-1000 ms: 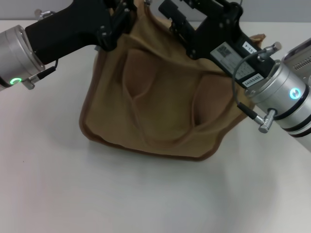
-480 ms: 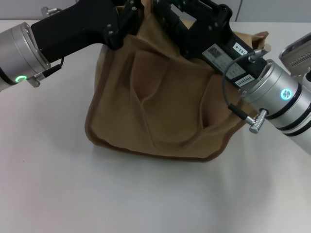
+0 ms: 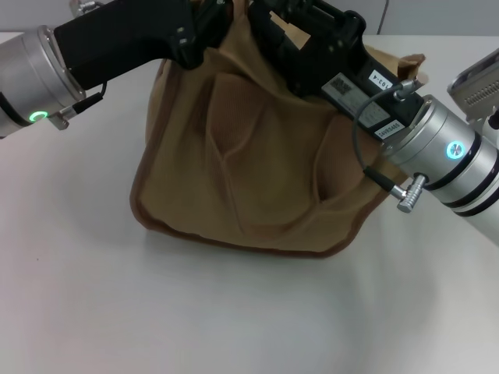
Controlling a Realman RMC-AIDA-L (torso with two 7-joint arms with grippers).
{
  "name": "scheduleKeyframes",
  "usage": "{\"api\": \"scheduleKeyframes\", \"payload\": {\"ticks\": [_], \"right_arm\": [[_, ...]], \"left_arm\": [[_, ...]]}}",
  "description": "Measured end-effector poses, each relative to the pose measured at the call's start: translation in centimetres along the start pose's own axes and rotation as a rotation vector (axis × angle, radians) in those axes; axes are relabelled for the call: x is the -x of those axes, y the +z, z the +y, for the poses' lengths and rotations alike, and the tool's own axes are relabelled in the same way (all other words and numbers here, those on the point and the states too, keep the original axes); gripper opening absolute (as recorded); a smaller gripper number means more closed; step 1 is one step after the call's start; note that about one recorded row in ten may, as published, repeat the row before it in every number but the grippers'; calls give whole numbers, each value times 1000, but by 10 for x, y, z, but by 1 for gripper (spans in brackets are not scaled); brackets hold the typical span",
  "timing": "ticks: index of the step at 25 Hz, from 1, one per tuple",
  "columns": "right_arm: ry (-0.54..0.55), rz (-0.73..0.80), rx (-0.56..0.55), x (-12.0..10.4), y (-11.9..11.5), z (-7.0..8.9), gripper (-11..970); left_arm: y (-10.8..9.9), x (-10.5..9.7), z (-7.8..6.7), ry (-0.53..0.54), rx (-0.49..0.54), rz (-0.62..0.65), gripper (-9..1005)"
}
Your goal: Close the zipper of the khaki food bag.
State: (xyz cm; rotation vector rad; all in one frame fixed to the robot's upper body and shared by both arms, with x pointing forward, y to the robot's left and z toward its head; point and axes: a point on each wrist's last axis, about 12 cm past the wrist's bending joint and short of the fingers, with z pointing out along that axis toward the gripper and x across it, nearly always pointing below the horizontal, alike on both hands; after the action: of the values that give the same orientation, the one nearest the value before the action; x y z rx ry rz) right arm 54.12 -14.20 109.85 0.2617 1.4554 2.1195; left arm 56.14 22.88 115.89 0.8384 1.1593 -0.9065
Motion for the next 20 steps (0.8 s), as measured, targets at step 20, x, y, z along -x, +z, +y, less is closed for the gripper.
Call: {"api": "scheduleKeyframes", "payload": {"ticks": [20], "right_arm": [[-83,26,7,11,13,4,392]], "left_arm": [[6,0,2,10,11,0,28]]}}
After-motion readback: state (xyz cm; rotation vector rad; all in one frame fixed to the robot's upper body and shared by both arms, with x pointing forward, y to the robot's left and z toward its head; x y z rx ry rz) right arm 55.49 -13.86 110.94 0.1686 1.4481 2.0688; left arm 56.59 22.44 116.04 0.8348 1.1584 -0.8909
